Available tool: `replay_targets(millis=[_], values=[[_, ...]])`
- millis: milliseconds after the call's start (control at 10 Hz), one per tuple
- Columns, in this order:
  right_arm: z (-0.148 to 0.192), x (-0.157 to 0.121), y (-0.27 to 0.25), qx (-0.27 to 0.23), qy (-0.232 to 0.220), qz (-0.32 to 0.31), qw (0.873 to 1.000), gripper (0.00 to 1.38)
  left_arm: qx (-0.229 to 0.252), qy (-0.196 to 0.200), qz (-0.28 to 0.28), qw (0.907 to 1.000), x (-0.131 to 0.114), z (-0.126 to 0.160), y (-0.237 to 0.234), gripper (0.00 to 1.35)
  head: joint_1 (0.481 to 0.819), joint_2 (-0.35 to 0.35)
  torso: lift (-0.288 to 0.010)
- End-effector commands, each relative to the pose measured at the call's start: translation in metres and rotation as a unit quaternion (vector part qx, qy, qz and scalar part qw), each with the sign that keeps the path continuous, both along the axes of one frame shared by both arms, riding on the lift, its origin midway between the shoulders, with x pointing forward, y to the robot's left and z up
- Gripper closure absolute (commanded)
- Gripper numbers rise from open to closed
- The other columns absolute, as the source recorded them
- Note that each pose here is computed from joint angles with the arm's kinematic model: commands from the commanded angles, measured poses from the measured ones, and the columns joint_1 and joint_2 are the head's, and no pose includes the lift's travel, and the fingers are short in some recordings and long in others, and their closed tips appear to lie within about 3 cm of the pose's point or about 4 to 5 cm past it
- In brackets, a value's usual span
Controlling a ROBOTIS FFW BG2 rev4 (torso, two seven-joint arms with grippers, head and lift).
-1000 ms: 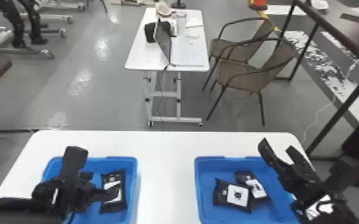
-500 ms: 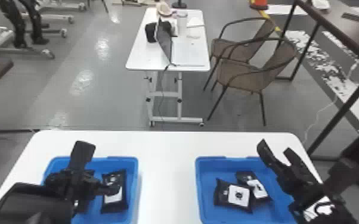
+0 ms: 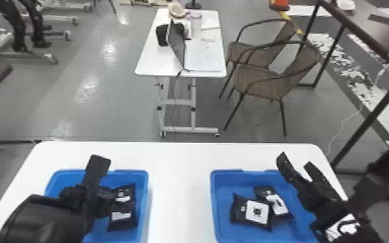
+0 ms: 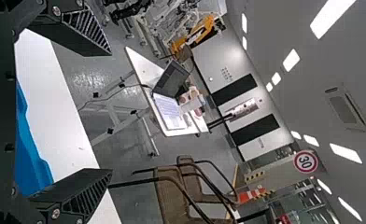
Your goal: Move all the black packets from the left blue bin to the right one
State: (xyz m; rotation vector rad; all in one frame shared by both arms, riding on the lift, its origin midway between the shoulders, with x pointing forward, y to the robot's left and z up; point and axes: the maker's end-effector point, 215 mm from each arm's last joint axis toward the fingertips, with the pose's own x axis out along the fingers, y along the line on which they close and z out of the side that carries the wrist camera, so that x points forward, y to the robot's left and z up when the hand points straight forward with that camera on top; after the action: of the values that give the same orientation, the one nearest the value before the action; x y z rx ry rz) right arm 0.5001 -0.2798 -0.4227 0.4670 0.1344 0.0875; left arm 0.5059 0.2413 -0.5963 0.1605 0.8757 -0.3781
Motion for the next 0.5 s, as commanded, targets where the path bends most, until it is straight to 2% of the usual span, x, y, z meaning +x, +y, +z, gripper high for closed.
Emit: replay_targets(millis=[0, 200, 300, 400], values=[[0.0, 0.001, 0.001, 0.003, -0.001, 0.001, 1.0, 0.13, 0.007, 0.004, 0.003, 1.0, 0.002, -0.005, 0.0, 0.13, 0.695, -0.043, 0.0], [-0.002, 0.0, 0.002, 0.011, 0.0, 0.002, 1.0, 0.13, 0.014, 0.021, 0.0, 0.9997, 0.0, -0.017, 0.0, 0.21, 0.695, -0.04, 0.0], [0.0, 0.002, 0.003, 0.011, -0.002, 0.003, 1.0, 0.13, 0.018, 0.027, -0.002, 0.9995, -0.001, -0.022, 0.002, 0.31, 0.695, -0.041, 0.0], [-0.001, 0.002, 0.004, 0.014, -0.003, 0.005, 1.0, 0.13, 0.021, 0.022, -0.007, 0.9995, 0.002, -0.02, 0.003, 0.56, 0.695, -0.04, 0.0]])
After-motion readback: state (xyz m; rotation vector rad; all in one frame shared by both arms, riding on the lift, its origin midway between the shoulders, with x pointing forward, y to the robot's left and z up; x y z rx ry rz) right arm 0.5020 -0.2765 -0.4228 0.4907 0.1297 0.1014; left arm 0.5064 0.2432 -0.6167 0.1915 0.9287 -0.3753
